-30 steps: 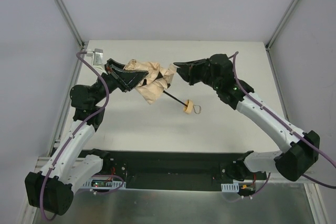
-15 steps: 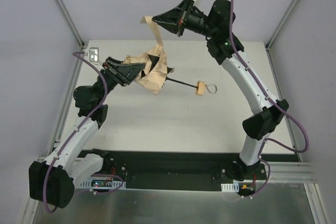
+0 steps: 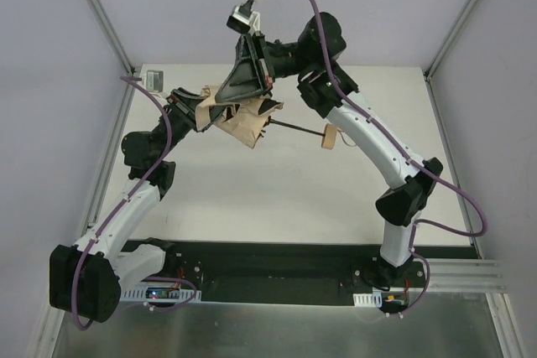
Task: Put away the umbrella
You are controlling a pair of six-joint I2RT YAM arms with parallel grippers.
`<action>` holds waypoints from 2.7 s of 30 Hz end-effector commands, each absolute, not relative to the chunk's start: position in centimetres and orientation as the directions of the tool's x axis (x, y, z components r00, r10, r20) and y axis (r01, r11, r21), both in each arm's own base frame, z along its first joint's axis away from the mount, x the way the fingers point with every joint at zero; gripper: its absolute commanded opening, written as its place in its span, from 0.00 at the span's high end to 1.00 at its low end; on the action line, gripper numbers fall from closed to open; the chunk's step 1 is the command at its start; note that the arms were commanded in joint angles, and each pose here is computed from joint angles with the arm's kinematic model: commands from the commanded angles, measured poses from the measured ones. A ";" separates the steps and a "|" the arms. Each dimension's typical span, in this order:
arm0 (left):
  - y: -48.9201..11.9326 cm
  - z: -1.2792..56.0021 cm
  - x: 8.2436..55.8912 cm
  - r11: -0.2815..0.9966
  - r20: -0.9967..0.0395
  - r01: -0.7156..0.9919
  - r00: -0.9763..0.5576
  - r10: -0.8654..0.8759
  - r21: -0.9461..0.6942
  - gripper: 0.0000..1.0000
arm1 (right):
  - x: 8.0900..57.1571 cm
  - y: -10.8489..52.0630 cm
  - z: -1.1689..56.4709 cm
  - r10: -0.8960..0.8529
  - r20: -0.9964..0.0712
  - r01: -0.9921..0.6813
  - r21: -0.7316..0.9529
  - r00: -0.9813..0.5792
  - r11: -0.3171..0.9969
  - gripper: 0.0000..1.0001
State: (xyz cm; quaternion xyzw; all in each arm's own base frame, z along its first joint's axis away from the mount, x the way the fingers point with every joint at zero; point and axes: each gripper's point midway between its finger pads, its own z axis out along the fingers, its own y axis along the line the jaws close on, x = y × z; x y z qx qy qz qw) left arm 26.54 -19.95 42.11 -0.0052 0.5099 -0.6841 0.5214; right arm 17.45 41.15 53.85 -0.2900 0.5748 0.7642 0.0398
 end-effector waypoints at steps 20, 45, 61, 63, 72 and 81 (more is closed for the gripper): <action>-21.1 43.4 23.9 0.042 -0.619 0.767 -0.483 -0.619 -0.640 1.00 | 8.4 35.8 52.4 -0.383 -0.646 -0.471 0.754 -0.661 -0.459 0.99; -20.3 43.7 21.0 0.001 -0.602 0.796 -0.457 -0.654 -0.605 1.00 | 27.0 36.7 51.6 0.240 -0.321 -0.361 0.921 -0.916 -0.148 0.99; -18.6 48.6 20.6 0.043 -0.595 0.873 -0.294 -0.748 -0.485 1.00 | 28.9 35.8 43.5 0.254 -0.275 -0.280 0.960 -0.927 0.017 0.96; -18.1 49.7 21.0 0.061 -0.576 0.874 -0.263 -0.774 -0.481 1.00 | 28.3 35.9 42.5 0.230 -0.282 -0.278 0.959 -0.931 0.053 0.95; -16.8 54.4 23.2 0.117 -0.518 0.854 -0.193 -0.833 -0.506 1.00 | 25.3 34.2 40.7 0.020 -0.439 -0.435 0.895 -0.898 0.098 0.63; -14.3 57.9 23.9 -0.018 -0.294 0.774 -0.262 -0.919 -0.633 1.00 | 28.1 27.4 41.1 0.040 -0.873 -0.796 0.460 -0.485 0.393 0.09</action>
